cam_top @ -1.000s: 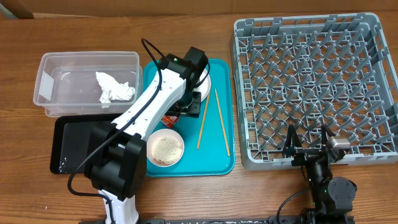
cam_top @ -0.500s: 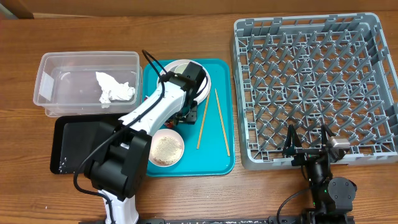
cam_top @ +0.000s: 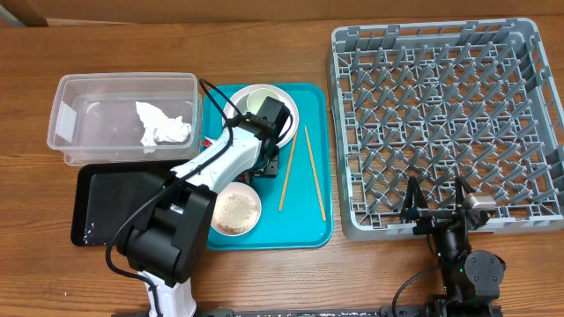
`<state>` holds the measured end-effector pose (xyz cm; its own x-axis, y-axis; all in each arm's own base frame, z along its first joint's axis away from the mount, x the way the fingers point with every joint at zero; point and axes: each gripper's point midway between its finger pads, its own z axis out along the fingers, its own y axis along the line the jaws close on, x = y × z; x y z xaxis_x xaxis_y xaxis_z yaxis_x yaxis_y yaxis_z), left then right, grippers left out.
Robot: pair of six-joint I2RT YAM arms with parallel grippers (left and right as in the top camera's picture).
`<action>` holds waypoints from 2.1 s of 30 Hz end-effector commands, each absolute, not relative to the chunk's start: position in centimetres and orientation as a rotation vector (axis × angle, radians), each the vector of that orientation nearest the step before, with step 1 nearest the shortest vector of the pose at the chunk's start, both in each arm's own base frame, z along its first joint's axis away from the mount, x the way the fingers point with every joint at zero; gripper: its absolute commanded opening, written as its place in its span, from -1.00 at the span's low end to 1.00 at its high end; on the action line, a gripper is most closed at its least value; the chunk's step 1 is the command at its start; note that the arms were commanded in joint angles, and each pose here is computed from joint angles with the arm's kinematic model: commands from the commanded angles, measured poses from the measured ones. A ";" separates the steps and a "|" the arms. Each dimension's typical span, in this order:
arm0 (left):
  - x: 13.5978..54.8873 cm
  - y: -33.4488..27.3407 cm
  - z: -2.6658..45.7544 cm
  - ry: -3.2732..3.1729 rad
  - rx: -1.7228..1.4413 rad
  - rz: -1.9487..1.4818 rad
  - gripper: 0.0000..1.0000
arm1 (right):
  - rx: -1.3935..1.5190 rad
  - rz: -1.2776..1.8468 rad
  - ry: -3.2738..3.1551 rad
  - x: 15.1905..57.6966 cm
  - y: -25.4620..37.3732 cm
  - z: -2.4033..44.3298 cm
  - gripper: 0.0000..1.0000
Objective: Sort waste into correct bins and load items into the dishwasher
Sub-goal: 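Reach the left gripper back to the tray and grasp the red wrapper, then carry the red wrapper with the left gripper into the clear bin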
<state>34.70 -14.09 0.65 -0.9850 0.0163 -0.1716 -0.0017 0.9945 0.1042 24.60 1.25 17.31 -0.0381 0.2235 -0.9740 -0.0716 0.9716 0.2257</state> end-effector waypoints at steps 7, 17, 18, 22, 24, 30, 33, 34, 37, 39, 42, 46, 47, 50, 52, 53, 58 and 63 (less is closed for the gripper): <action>33.8 -13.1 -0.4 2.989 -0.010 0.212 -0.92 | 0.115 0.231 1.589 24.6 1.2 17.1 1.00; 34.5 -15.2 2.8 3.011 0.122 0.081 -0.92 | 0.115 0.231 1.589 24.6 1.2 17.1 1.00; 34.8 -15.5 3.7 3.005 0.126 0.061 -0.92 | 0.115 0.231 1.589 24.6 1.2 17.1 1.00; 36.0 -16.6 8.4 2.950 0.121 -0.013 -0.92 | 0.115 0.231 1.589 24.6 1.2 17.1 1.00; 36.2 -16.9 10.4 2.926 0.120 -0.043 -0.92 | 0.115 0.231 1.589 24.6 1.2 17.1 1.00; 36.3 -16.6 15.9 2.843 0.110 -0.086 -0.92 | 0.115 0.231 1.589 24.6 1.2 17.1 1.00; 36.6 -16.1 18.0 2.779 0.175 -0.075 -0.92 | 0.115 0.231 1.589 24.6 1.2 17.1 1.00; 36.9 -15.6 18.9 2.748 0.177 -0.048 -0.92 | 0.115 0.231 1.589 24.6 1.2 17.1 1.00; 37.8 -13.7 21.7 2.654 0.131 0.051 -0.92 | 0.115 0.231 1.589 24.6 1.2 17.1 1.00; 38.3 -12.4 23.8 2.587 0.091 0.111 -0.92 | 0.115 0.231 1.589 24.6 1.2 17.1 1.00; 38.8 -9.8 27.2 2.466 0.010 0.245 -0.92 | 0.115 0.231 1.589 24.6 1.2 17.1 1.00; 38.5 -5.9 30.5 2.326 -0.095 0.469 -0.92 | 0.115 0.231 1.589 24.6 1.2 17.1 1.00; 38.4 -5.2 31.0 2.307 -0.113 0.512 -0.92 | 0.115 0.231 1.589 24.6 1.2 17.1 1.00; 38.0 -3.3 31.4 2.285 -0.151 0.621 -0.92 | 0.115 0.231 1.589 24.6 1.2 17.1 1.00; 37.9 -2.4 31.1 2.299 -0.173 0.641 -0.92 | 0.115 0.231 1.589 24.6 1.2 17.1 0.99; 37.7 -1.8 30.9 2.304 -0.203 0.646 -0.92 | 0.115 0.231 1.589 24.6 1.2 17.1 1.00; 37.4 1.0 29.3 2.342 -0.375 0.656 -0.92 | 0.115 0.231 1.589 24.6 1.2 17.1 1.00; 37.6 2.8 26.8 2.435 -0.449 0.602 -0.92 | 0.115 0.231 1.589 24.6 1.2 17.1 1.00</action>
